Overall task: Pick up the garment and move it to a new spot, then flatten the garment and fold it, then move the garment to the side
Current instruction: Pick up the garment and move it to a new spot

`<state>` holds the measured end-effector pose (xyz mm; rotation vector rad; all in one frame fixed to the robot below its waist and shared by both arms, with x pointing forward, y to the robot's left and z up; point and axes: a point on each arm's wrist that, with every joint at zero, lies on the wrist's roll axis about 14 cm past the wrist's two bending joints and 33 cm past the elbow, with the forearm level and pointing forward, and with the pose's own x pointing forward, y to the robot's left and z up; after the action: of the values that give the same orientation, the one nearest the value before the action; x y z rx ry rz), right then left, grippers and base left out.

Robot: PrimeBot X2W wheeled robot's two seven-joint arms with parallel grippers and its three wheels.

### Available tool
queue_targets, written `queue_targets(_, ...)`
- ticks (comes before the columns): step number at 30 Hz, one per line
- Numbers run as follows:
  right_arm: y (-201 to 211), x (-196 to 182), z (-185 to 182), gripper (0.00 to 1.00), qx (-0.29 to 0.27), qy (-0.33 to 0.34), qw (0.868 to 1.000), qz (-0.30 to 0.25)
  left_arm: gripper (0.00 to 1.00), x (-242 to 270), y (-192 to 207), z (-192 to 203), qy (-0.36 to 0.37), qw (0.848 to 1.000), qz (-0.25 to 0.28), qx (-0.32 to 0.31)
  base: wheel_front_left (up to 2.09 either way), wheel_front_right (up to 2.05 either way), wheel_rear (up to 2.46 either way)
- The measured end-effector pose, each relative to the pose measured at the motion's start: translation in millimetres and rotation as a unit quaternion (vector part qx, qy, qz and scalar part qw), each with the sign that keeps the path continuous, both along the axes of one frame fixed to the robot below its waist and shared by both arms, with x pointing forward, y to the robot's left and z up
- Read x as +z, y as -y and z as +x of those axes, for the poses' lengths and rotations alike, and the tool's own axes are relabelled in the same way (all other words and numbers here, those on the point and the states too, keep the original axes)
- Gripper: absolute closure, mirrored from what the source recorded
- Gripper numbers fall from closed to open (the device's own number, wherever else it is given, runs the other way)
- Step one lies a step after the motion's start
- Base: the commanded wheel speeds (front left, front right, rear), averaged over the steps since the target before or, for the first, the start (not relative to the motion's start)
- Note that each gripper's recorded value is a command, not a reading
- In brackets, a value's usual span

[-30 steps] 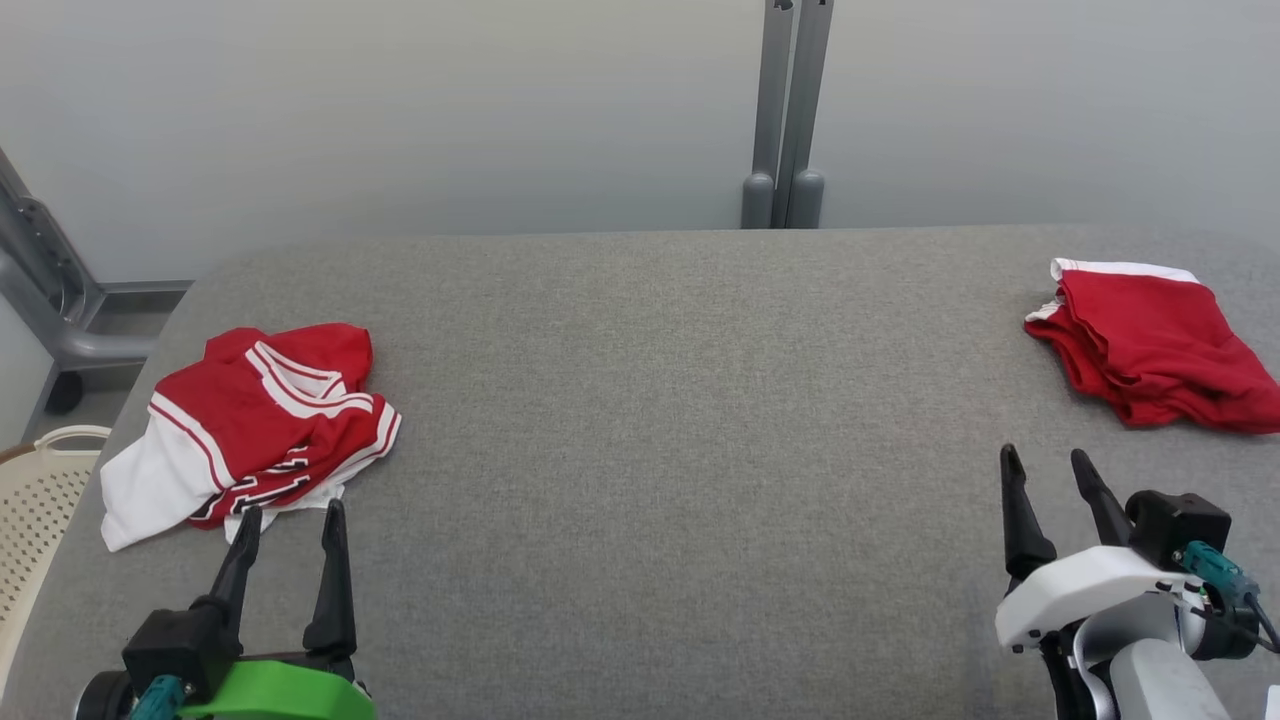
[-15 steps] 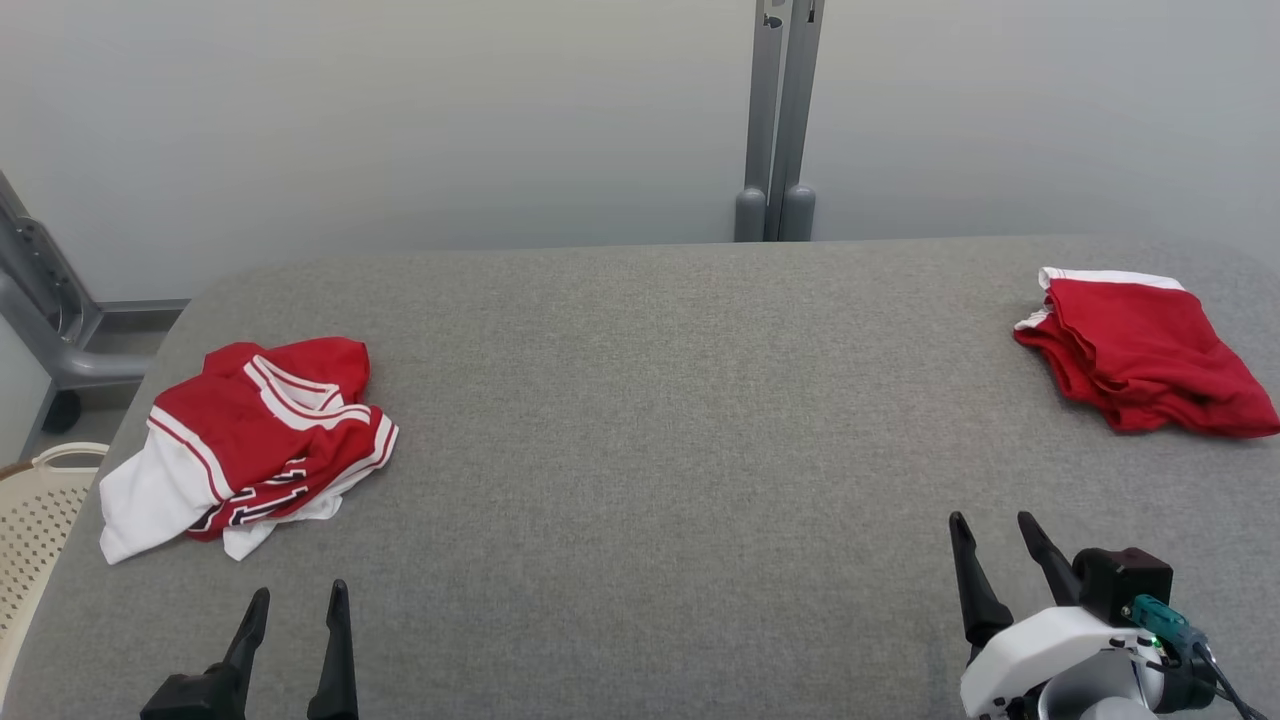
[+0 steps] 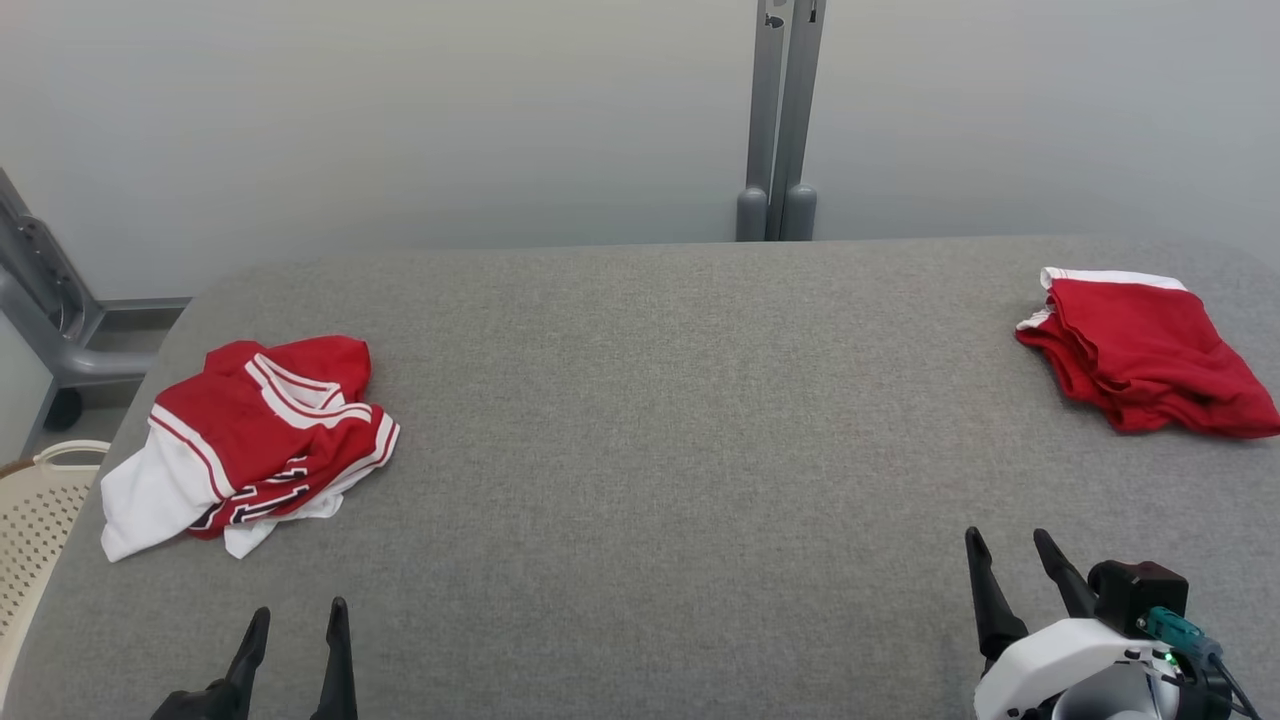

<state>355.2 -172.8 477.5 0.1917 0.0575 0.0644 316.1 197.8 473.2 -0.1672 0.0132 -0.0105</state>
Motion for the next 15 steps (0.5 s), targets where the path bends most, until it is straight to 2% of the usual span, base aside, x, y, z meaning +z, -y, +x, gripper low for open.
queue_targets(6,-2.4,-3.2,1.3,0.0,0.004,-0.005,1.0,0.0,0.0,-2.1,-2.5,-2.7,-0.002,1.0,0.0,0.007,0.0,0.0,0.0)
queue_targets(15,-28.6,-6.1,9.7,0.0,0.043,-0.01,0.999,-0.002,0.0,-4.7,-22.3,-16.1,-0.005,0.999,0.004,0.037,0.0,0.0,0.0)
